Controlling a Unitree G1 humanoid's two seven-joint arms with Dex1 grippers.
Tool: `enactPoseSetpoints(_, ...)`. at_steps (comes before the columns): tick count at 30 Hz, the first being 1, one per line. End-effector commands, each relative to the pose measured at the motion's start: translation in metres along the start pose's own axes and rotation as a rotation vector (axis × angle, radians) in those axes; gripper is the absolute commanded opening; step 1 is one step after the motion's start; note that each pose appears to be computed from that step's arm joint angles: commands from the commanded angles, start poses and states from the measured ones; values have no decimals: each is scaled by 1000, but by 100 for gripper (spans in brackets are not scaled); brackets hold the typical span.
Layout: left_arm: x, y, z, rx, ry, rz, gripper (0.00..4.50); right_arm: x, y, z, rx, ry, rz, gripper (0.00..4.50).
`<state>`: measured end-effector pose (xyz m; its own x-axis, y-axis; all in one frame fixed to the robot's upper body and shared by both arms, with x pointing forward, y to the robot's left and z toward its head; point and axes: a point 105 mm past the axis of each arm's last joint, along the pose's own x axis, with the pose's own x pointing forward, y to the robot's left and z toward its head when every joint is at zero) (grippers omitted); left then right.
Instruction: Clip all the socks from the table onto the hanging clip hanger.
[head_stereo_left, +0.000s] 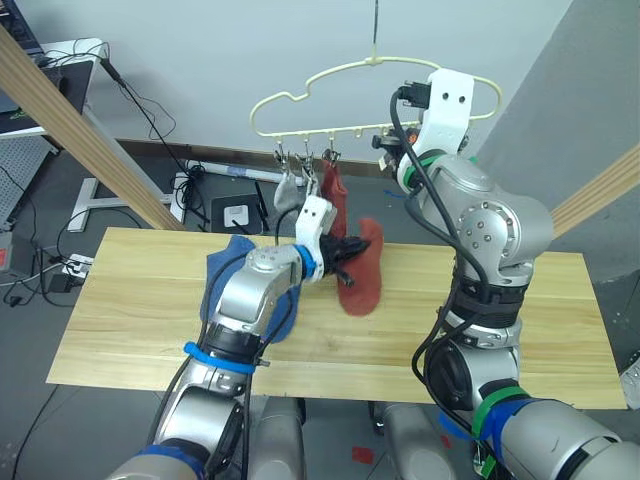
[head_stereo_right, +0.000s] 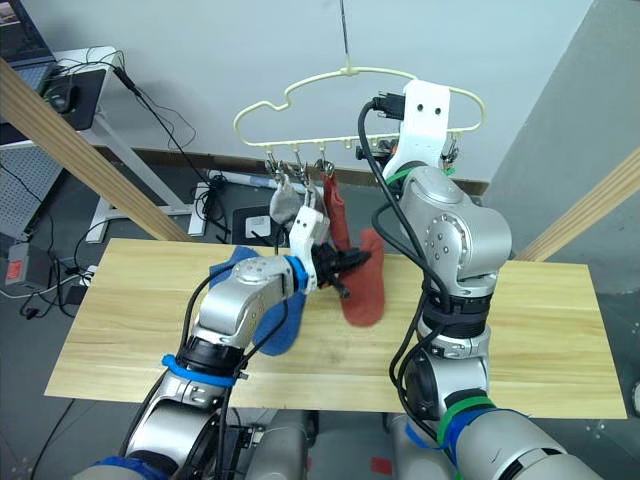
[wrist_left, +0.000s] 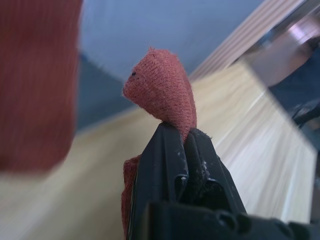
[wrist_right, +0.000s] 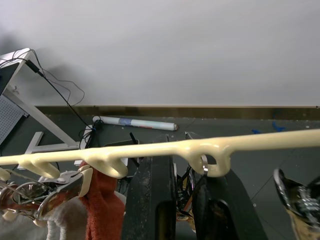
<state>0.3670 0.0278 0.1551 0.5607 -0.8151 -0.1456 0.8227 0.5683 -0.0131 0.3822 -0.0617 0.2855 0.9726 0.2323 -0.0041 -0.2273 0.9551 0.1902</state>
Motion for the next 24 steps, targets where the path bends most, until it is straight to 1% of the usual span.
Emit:
enactPoseSetpoints(1,2,-7,23,12,-73,-28,6,-9,9,22,8,-85,35,6)
enactPoseSetpoints(9,13,-6,38,31,-115,-30,6,-10,10,23,11,-84,36,6)
enactPoseSetpoints(16,16,-2,47,41,-142,-18,6,-10,10,22,13,-78,37,6)
enactPoseSetpoints(24,21,1,65,55,-184,-12,6,-10,9,21,16,-77,34,6)
